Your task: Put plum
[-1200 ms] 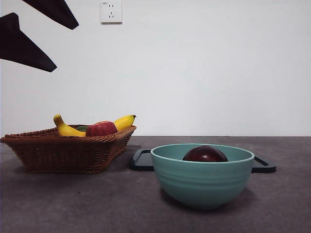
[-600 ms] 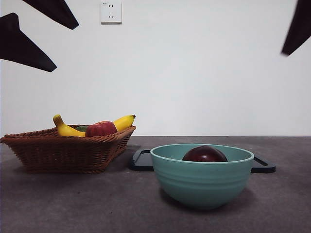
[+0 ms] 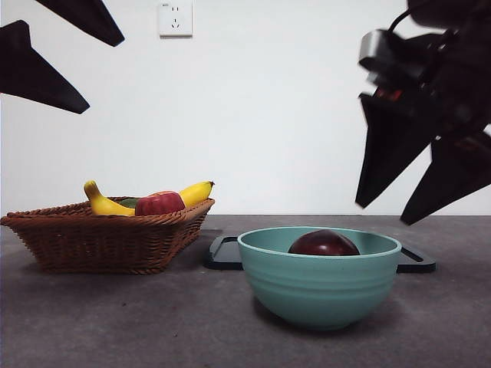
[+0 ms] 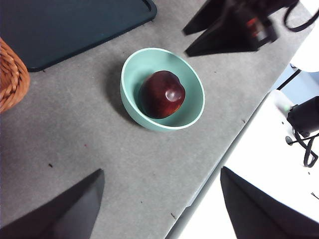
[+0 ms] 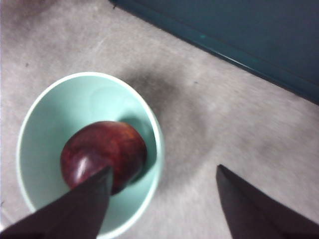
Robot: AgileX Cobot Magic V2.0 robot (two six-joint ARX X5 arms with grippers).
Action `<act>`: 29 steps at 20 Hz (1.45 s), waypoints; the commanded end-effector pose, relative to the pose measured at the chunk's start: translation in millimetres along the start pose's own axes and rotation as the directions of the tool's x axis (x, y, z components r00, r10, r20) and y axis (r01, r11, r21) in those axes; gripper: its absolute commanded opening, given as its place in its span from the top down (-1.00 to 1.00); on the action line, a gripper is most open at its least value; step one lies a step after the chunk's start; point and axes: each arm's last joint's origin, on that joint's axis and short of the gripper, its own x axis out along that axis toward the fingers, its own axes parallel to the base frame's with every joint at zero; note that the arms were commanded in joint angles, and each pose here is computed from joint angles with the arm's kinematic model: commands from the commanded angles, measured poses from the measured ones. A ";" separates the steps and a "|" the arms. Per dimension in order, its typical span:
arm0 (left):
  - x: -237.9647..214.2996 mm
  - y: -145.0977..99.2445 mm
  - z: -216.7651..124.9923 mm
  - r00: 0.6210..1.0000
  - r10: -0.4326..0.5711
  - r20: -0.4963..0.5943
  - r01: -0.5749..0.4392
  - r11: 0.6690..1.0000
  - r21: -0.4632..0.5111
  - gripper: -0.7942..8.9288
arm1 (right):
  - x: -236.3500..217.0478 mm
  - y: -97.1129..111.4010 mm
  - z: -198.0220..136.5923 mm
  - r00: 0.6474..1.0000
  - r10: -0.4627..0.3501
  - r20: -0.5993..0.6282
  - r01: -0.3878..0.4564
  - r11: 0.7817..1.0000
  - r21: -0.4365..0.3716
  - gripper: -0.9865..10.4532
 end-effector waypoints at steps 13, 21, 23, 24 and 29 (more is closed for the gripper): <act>0.0 -1.3 3.0 1.000 -0.010 0.010 0.010 1.000 0.010 0.07 | 43.6 4.5 4.8 0.997 -0.060 -0.055 0.058 0.997 -0.043 0.78; 0.0 -1.3 3.0 1.000 -0.010 0.011 0.009 1.000 0.019 0.07 | 39.5 7.6 6.3 0.999 -0.004 -0.041 0.003 1.000 -0.022 0.81; 0.0 -1.3 3.0 1.000 -0.010 0.010 0.009 1.000 0.018 0.07 | 33.0 9.9 8.8 1.000 -0.001 -0.014 0.001 1.000 -0.011 0.81; 0.0 -1.3 3.0 1.000 -0.010 0.011 0.009 1.000 0.019 0.07 | 29.5 10.7 11.7 1.000 -0.002 0.000 0.002 1.000 -0.006 0.81; 0.0 -1.3 3.0 1.000 -0.010 0.010 0.009 1.000 0.018 0.07 | 11.5 9.5 34.0 0.997 -0.044 0.062 0.044 0.999 0.013 0.81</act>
